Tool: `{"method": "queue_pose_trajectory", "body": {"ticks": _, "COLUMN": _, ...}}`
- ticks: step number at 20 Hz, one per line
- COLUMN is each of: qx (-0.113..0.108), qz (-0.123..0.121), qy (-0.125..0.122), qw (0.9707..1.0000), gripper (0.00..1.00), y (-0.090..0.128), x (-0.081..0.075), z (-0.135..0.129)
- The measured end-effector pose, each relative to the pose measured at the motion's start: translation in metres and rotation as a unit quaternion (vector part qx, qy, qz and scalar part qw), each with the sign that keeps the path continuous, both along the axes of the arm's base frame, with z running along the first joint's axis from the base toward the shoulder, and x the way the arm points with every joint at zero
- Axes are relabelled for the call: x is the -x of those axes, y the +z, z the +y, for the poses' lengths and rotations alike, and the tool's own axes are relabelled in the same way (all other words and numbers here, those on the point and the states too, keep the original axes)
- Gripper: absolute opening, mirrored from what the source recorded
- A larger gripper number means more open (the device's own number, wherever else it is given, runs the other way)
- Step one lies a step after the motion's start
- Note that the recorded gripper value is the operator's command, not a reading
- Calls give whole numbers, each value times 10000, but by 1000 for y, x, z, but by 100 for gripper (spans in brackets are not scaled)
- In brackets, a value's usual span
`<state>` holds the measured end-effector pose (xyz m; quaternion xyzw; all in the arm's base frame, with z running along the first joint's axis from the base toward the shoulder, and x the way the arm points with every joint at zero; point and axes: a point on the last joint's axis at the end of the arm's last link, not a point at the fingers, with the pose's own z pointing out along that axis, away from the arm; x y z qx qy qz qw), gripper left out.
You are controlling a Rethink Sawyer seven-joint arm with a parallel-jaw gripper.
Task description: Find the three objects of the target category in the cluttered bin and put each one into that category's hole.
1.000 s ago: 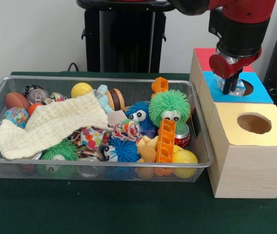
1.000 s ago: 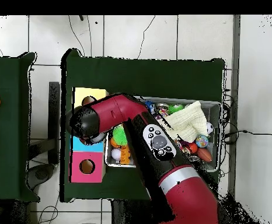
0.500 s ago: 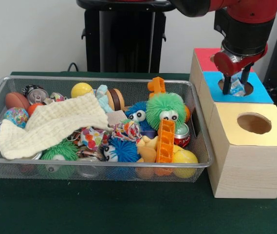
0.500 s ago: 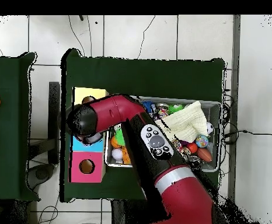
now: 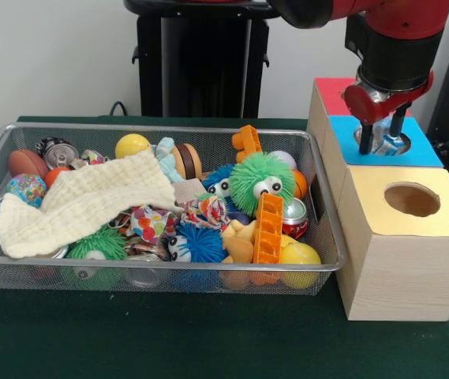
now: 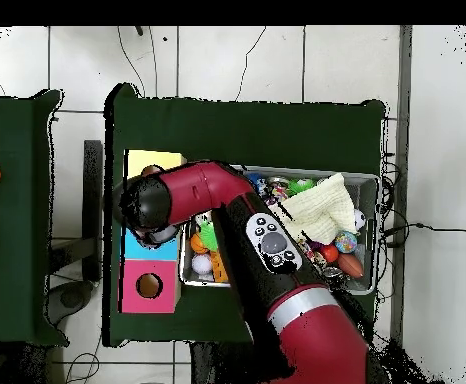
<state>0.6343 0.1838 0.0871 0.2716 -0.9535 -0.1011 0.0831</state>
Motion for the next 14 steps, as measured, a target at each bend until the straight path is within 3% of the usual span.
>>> {"method": "queue_pose_trajectory", "body": {"ticks": 14, "qx": 77, "qz": -131, "qy": -228, "qw": 9996, "gripper": 100, "y": 4, "x": -19, "z": -18}}
